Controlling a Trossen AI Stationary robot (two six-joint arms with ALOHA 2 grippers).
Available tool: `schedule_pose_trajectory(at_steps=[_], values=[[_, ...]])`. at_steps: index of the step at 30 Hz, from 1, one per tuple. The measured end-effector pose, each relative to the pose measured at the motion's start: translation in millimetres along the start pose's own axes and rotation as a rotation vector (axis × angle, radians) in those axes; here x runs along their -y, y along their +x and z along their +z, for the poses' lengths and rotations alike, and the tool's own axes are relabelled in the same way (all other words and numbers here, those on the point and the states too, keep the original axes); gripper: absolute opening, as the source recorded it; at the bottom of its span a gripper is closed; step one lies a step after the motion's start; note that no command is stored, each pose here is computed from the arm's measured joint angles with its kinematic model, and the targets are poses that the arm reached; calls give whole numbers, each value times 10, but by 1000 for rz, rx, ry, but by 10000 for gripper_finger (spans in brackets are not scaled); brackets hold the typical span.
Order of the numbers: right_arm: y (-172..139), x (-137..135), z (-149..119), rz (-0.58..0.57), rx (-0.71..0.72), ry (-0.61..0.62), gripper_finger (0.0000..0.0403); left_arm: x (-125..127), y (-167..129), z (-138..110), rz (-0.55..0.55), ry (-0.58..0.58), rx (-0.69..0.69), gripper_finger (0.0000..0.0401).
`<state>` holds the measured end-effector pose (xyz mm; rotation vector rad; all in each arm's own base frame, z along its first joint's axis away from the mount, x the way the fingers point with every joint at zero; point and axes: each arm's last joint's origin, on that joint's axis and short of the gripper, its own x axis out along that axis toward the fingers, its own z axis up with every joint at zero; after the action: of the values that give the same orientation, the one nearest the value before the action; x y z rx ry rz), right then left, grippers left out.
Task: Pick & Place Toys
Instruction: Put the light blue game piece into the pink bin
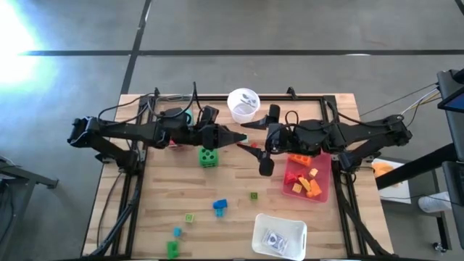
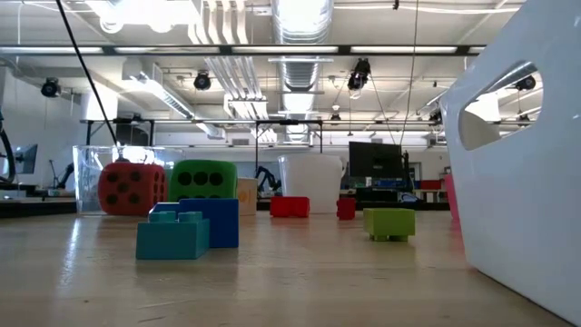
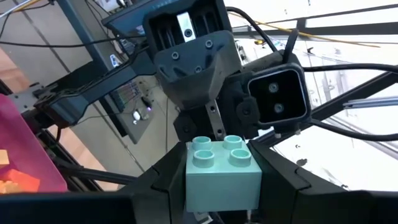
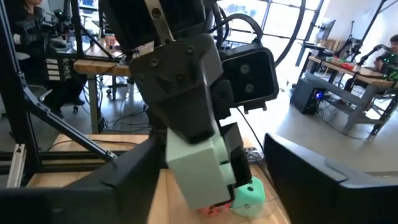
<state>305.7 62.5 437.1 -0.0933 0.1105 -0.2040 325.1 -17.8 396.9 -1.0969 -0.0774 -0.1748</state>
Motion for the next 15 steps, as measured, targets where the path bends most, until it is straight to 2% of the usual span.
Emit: schedule_pose_trajectory(at_steps=[12,15], values=[[1,-2,-4,4,-2,-54,98,1,0,2,-3,-19,2,139],[1,-4,-7,6,-2,-71,90,0,0,-1,-4,-17,-2,176]])
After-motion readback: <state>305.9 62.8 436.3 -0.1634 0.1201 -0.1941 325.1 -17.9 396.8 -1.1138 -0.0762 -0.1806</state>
